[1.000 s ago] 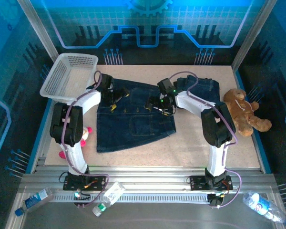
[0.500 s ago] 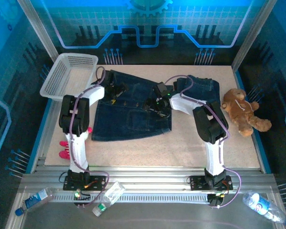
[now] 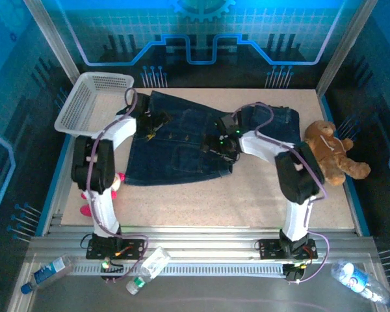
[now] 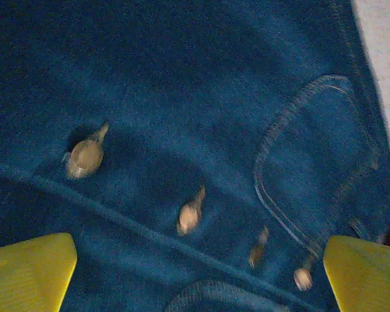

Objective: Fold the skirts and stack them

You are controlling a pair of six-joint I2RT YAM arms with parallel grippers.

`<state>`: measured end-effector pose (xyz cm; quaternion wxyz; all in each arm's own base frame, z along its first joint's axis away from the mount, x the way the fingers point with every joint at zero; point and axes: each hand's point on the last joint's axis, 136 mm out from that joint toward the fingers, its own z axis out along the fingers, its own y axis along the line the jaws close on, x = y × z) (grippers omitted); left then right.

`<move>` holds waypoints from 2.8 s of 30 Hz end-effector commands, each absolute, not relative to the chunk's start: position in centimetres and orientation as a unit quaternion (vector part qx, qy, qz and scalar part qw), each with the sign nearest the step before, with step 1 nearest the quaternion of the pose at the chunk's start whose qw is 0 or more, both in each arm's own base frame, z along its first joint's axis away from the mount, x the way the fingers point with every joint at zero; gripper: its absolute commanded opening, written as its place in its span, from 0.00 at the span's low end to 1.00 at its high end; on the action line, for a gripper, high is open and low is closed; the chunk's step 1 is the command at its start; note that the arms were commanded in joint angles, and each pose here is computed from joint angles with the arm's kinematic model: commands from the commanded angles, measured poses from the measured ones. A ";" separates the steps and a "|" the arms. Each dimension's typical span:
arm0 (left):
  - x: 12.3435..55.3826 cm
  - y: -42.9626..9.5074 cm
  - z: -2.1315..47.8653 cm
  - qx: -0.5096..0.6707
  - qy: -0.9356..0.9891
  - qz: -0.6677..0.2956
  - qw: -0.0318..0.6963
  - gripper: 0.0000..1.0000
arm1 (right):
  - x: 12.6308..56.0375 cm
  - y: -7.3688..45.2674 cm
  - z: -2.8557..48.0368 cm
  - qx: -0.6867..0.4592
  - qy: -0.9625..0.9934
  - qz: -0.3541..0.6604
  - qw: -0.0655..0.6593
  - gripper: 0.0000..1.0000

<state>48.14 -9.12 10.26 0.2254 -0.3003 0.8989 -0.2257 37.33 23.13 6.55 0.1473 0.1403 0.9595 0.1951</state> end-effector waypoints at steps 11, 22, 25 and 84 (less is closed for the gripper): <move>32.9 -4.8 7.7 -0.442 0.859 -0.195 0.169 0.99 | 31.5 20.9 5.3 0.225 0.935 0.270 0.059 0.83; 28.8 -2.1 7.4 -0.485 0.841 -0.175 0.161 0.99 | 31.3 19.8 2.3 0.286 0.926 0.241 0.057 0.72; 28.3 -1.8 7.3 -0.492 0.838 -0.174 0.159 0.99 | 31.0 19.4 2.6 0.296 0.923 0.236 0.066 0.78; 28.1 0.9 5.2 -0.513 0.823 -0.105 0.221 0.45 | 30.3 18.5 2.6 0.258 0.932 0.237 0.091 0.00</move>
